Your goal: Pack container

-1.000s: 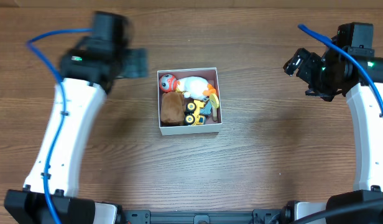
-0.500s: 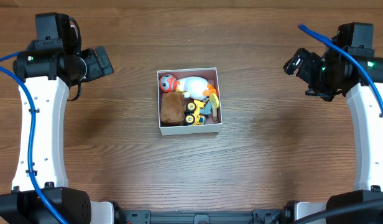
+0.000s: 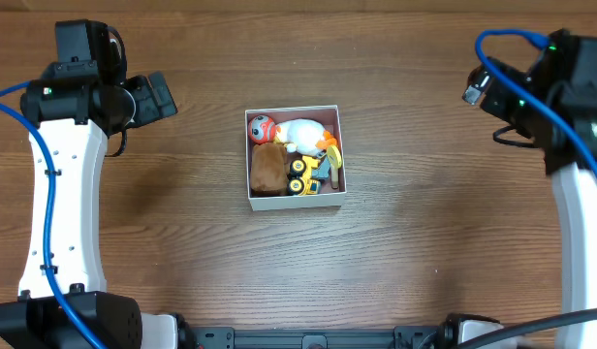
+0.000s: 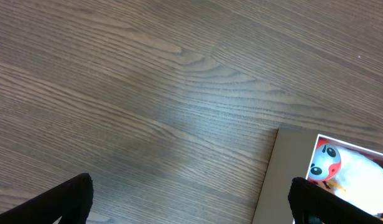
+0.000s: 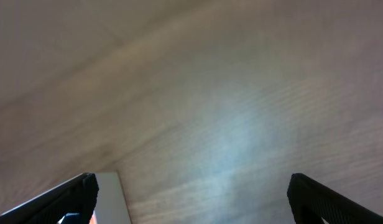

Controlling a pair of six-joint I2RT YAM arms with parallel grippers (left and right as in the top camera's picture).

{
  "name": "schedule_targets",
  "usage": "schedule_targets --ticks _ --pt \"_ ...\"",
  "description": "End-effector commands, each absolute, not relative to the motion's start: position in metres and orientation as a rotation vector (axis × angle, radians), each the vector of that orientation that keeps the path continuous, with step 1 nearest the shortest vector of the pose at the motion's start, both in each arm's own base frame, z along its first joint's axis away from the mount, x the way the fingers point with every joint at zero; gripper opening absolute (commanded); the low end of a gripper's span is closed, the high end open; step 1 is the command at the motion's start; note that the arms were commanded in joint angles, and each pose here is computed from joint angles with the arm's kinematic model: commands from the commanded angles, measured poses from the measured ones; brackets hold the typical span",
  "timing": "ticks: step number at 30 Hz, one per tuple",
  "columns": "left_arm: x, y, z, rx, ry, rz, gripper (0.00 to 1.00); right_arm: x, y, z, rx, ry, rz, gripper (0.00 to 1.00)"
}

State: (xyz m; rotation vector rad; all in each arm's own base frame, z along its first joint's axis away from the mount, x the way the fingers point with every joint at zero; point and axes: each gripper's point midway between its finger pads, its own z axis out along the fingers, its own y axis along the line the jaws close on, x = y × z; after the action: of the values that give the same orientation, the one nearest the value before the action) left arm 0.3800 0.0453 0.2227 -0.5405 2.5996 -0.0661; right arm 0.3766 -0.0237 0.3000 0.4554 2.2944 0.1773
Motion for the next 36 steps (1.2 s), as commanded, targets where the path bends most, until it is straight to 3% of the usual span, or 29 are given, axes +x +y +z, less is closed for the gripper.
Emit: schedule_targets --ticks 1,7,17,22,36 --pt "0.38 0.045 0.22 -0.561 2.605 -0.082 1.0 0.346 -0.021 0.348 0.237 2.148 0.068 1.0" --pt "0.38 0.045 0.22 -0.561 2.605 -0.083 1.0 0.286 -0.017 0.342 0.075 2.07 -0.02 1.0" --pt "0.38 0.045 0.22 -0.561 2.605 -0.083 1.0 0.219 -0.007 0.209 0.055 2.018 0.016 1.0" --pt "0.38 0.045 0.22 -0.561 2.604 -0.082 1.0 0.209 -0.006 0.178 0.054 1.994 0.014 1.0" --pt "0.38 0.045 0.22 -0.561 2.605 -0.083 1.0 0.23 -0.007 0.154 0.044 1.825 0.008 1.0"
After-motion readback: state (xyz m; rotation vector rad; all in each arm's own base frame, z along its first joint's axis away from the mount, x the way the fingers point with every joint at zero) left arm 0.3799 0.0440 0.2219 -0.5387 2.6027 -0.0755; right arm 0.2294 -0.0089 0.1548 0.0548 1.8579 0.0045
